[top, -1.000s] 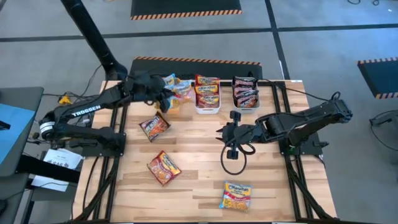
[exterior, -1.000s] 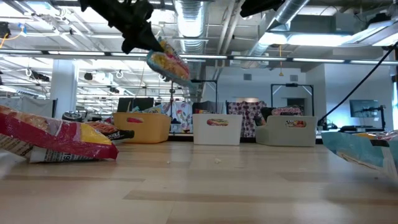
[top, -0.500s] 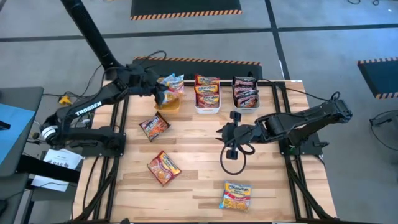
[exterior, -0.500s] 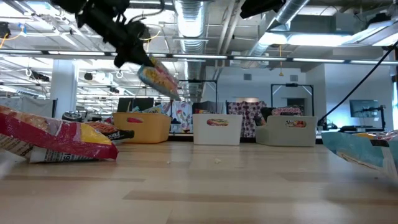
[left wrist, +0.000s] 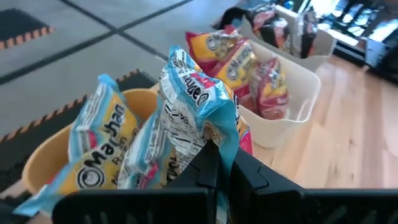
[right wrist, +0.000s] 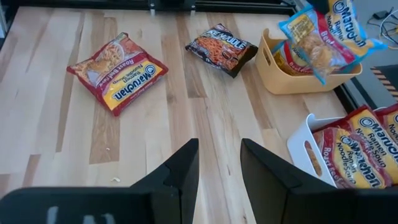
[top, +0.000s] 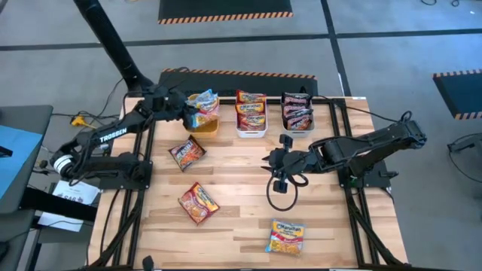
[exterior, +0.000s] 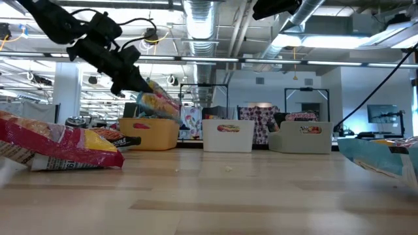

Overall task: Sort Maruchan noodles
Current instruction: Put the blue noodle pack into the orange bin

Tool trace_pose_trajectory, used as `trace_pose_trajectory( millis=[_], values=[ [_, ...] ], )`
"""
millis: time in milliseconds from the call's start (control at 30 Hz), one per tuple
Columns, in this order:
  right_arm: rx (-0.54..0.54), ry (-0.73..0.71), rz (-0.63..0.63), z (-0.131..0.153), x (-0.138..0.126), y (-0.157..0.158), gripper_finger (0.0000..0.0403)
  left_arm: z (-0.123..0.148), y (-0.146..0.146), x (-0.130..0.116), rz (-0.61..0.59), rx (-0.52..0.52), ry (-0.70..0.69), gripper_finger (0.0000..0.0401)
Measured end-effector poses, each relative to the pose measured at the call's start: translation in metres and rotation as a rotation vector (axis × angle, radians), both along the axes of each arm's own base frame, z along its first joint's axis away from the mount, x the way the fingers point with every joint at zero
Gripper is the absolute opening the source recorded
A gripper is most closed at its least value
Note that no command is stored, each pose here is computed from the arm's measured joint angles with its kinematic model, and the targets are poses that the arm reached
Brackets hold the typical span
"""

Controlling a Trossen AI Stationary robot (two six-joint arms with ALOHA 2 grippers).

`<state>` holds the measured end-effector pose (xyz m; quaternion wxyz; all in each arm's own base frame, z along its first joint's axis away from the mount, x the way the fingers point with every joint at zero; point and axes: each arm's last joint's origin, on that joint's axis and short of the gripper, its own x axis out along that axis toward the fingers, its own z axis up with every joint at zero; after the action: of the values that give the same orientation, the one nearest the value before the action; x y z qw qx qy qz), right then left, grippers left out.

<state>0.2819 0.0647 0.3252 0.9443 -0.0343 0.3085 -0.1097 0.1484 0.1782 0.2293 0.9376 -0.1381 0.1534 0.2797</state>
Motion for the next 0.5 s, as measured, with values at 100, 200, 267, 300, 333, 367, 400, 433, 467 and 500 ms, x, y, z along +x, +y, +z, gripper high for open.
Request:
trace_pose_trajectory(
  millis=[100, 200, 267, 300, 333, 367, 400, 433, 467, 500],
  values=[
    [0.002, 0.000, -0.001, 0.000, 0.000, 0.000, 0.0141, 0.001, 0.005, -0.006, -0.012, 0.025, -0.011, 0.0000],
    [0.011, -0.003, -0.008, 0.000, 0.000, 0.000, 0.0141, 0.004, 0.010, -0.012, -0.029, 0.044, -0.040, 0.0000],
    [0.023, -0.005, -0.018, 0.000, 0.000, 0.000, 0.0141, 0.006, 0.014, -0.018, -0.029, 0.058, -0.060, 0.0000],
    [0.025, -0.003, -0.020, 0.000, 0.000, 0.000, 0.0141, 0.005, 0.016, -0.021, -0.025, 0.057, -0.060, 0.0000],
    [0.025, -0.002, -0.020, 0.000, 0.000, 0.000, 0.0141, 0.005, 0.018, -0.025, -0.017, 0.050, -0.055, 0.0000],
    [0.026, -0.003, -0.021, 0.000, 0.000, 0.000, 0.0141, 0.003, 0.019, -0.028, -0.016, 0.040, -0.050, 0.0000],
    [0.026, -0.003, -0.021, 0.000, 0.000, 0.000, 0.0141, 0.002, 0.020, -0.031, -0.019, 0.029, -0.041, 0.0000],
    [0.027, -0.003, -0.021, 0.000, 0.000, 0.000, 0.0141, 0.000, 0.020, -0.034, -0.023, 0.018, -0.027, 0.0000],
    [0.027, -0.003, -0.021, 0.000, 0.000, 0.000, 0.0141, -0.002, 0.020, -0.036, -0.028, 0.007, -0.010, 0.0000],
    [0.027, -0.003, -0.021, 0.000, 0.000, 0.000, 0.0141, -0.004, 0.020, -0.037, -0.032, -0.006, 0.004, 0.0000]
  ],
)
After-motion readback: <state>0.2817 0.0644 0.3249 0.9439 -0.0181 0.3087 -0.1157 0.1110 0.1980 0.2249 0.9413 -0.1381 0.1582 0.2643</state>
